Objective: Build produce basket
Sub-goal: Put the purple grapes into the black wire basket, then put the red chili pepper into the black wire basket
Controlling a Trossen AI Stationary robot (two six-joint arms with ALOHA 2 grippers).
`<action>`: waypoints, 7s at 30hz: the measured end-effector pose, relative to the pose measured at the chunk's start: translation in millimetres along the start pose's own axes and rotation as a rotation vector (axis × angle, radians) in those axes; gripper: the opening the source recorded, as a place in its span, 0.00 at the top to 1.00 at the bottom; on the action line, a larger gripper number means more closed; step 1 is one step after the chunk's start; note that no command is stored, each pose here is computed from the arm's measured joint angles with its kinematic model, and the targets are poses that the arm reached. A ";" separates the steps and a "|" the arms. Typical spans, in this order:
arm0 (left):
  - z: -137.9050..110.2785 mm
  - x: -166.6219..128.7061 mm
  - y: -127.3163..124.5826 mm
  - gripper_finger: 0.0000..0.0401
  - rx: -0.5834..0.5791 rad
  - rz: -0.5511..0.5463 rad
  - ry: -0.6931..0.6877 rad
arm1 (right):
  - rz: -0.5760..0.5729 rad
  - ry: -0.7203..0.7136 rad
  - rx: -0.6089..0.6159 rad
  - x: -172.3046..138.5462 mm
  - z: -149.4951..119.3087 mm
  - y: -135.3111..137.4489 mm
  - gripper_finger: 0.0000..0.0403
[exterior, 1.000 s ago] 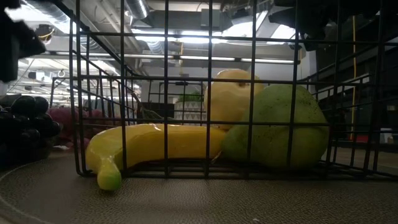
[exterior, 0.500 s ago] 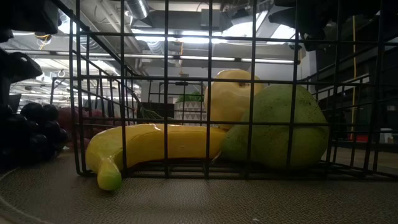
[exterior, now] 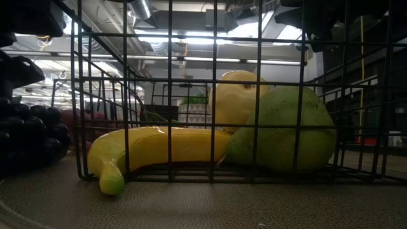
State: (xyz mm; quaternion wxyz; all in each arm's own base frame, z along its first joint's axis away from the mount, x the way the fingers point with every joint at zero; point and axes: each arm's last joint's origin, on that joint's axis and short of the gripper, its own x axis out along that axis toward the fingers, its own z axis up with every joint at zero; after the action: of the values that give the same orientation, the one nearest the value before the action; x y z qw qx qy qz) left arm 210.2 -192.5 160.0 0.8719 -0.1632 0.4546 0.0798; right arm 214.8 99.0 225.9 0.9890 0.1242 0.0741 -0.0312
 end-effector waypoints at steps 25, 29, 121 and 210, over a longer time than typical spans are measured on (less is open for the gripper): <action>39.5 -58.3 -18.9 1.00 0.156 0.195 0.124 | -0.001 0.001 -0.006 0.0 -0.1 -0.1 0.66; 54.4 -78.4 -25.1 1.00 0.258 0.238 0.078 | -0.001 0.001 -0.006 0.0 -0.1 -0.1 0.66; 162.8 -101.0 -22.5 0.74 0.169 0.403 -0.497 | -0.001 0.003 -0.007 0.0 -0.3 -0.1 0.66; 176.5 -93.9 -4.5 0.74 0.136 0.441 -0.453 | -0.591 0.467 0.364 78.4 -31.6 -241.9 0.99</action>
State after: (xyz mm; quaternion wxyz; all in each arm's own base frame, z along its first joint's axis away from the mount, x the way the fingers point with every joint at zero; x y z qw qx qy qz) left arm 293.0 -132.7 332.0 0.9216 0.0199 0.2776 0.2704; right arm 268.5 -130.4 125.2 0.8561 0.2742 0.3219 -0.2970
